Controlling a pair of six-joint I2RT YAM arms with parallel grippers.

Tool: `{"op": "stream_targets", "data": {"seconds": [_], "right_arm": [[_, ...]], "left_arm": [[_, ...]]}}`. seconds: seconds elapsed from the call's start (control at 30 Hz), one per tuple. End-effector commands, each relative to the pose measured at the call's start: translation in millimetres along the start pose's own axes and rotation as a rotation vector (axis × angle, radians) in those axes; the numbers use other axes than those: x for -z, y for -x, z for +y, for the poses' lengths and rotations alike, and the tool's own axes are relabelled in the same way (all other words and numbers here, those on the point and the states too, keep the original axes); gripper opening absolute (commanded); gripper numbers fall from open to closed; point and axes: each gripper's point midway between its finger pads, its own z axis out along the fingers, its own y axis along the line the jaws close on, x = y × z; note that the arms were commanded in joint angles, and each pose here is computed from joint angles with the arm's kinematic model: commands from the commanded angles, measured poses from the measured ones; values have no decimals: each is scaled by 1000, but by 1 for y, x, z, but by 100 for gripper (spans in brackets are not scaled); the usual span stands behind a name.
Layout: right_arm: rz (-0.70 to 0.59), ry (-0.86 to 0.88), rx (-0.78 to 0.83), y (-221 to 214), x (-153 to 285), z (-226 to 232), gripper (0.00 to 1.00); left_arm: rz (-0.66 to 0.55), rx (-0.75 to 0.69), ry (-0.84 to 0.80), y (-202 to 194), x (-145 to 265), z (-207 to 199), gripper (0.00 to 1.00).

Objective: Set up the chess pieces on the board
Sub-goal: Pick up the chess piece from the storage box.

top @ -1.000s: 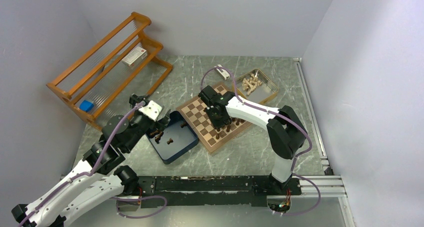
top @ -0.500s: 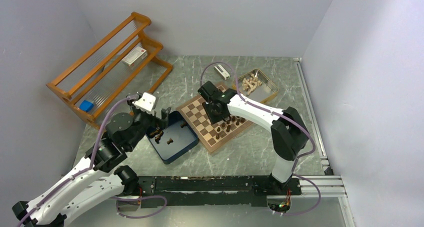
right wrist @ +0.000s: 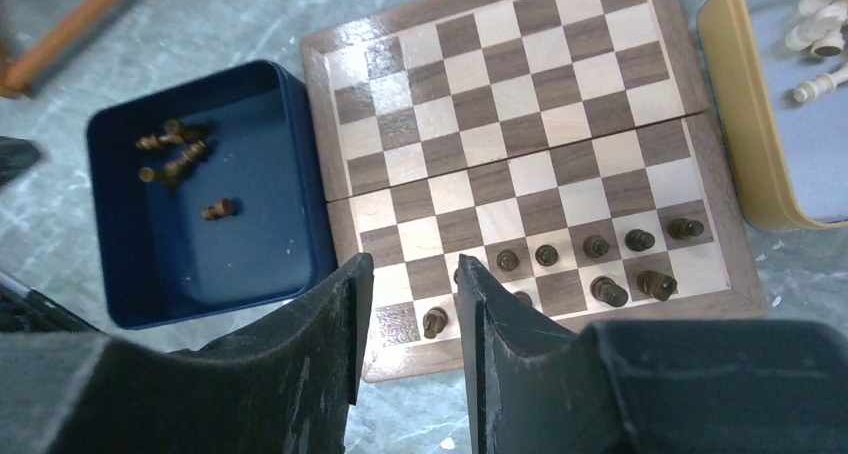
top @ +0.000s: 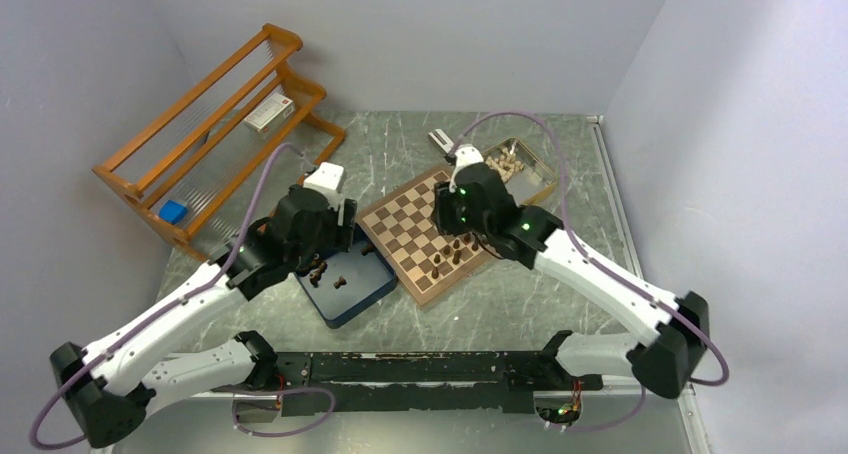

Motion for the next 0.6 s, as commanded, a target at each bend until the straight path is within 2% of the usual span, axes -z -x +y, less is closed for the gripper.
{"op": "stream_targets", "data": {"seconds": [0.0,0.13,0.27,0.43,0.57], "right_arm": [[-152,39,-60,20,21,1,41],[-215,44,-72,25,38,-4,40],[-256,43,-72,26,50,-9,41],[-287,57,-61,27,59,-11,41],[-291,51,-48,29,63,-13,41]], "left_arm": [[227,40,-6,-37,0,-11,73],[400,18,-14,-70,-14,-18,66],[518,14,-64,-98,-34,-27,62],[506,-34,-178,-99,-60,-50,54],[480,-39,-185,-97,-67,-51,56]]}}
